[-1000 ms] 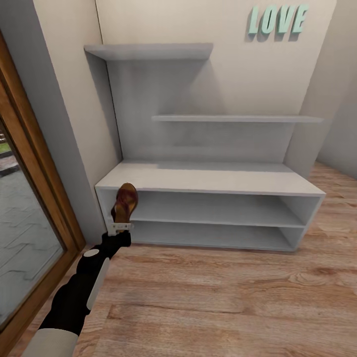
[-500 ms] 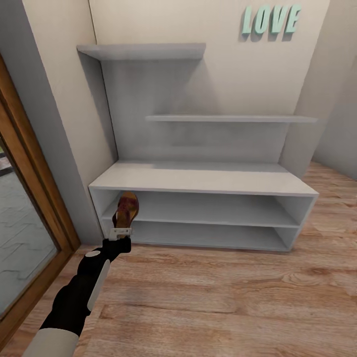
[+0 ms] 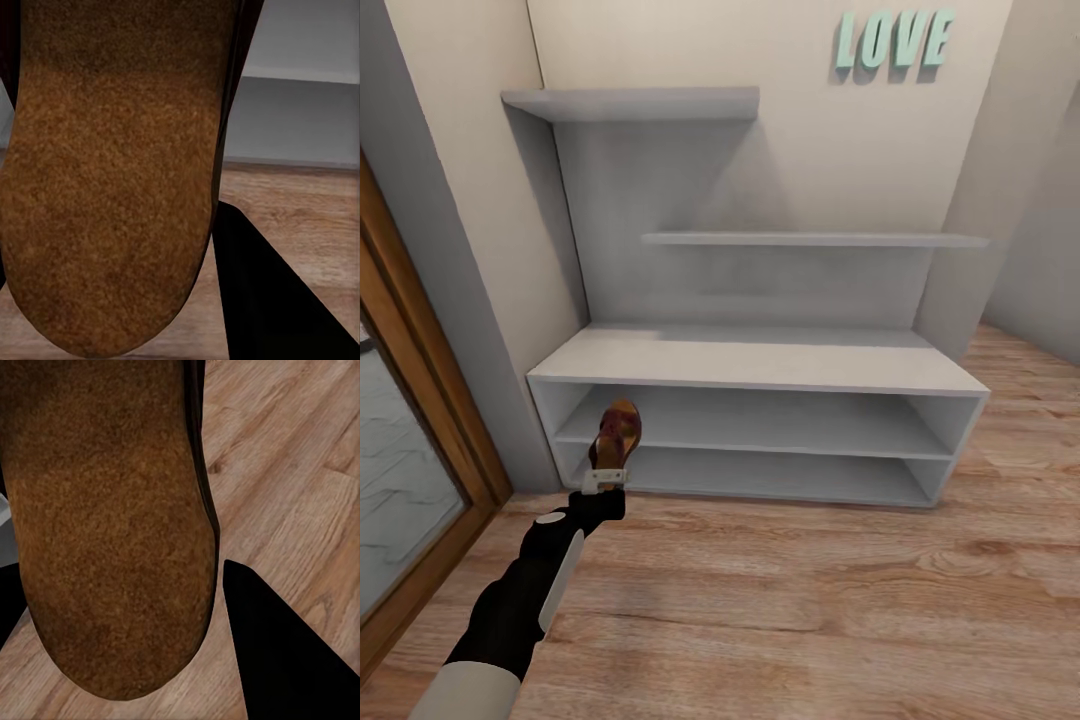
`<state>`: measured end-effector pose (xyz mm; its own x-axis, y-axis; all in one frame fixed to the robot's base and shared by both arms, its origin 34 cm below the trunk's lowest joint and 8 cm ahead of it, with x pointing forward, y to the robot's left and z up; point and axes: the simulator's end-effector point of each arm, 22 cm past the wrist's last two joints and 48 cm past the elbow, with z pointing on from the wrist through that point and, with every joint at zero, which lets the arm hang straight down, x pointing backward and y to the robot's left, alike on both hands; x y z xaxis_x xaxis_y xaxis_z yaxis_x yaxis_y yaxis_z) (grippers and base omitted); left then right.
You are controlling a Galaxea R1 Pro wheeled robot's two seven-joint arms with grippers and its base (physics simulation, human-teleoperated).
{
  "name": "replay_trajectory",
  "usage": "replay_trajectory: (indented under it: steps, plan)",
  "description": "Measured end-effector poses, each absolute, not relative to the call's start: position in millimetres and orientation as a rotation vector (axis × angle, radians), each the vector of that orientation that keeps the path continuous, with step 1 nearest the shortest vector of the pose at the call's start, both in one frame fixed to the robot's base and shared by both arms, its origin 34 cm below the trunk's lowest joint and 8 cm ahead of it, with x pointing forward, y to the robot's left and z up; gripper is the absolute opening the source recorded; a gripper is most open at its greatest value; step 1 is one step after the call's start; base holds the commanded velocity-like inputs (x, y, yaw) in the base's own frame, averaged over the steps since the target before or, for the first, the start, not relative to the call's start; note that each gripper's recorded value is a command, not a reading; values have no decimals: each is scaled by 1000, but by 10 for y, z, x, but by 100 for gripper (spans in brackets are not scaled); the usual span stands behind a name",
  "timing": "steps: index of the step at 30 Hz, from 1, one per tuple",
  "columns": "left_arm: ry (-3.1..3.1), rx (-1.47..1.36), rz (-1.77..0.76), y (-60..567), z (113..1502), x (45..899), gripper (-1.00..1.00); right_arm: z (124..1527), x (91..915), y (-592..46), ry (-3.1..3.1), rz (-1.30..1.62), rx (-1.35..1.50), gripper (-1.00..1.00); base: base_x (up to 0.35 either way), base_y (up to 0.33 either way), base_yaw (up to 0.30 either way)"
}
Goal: Pick up the two gym shoes and the two sandals from the corridor floor and place them onto the hallstand (shoe rack) in the corridor, making sure they are on the rack and not on the floor. Arrange them so the two gym shoes are next to each other and the two sandals are next to each other.
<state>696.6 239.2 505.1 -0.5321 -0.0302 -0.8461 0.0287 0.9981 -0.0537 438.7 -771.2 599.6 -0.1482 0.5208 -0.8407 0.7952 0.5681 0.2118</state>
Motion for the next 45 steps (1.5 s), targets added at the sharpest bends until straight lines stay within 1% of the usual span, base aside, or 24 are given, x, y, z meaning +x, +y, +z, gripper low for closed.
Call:
replay_trajectory:
  steps: [41, 45]
  plan:
    - [2286, -7, -69, 2414, 4084, 6881, -100, 5440, 4474, -7716, 1944, -439, 1078, -100, 0, 0, 0]
    - [2384, -15, -61, 2447, 3696, 6715, -100, 5442, 4474, -7717, 1945, -440, 1078, -100, 0, 0, 0]
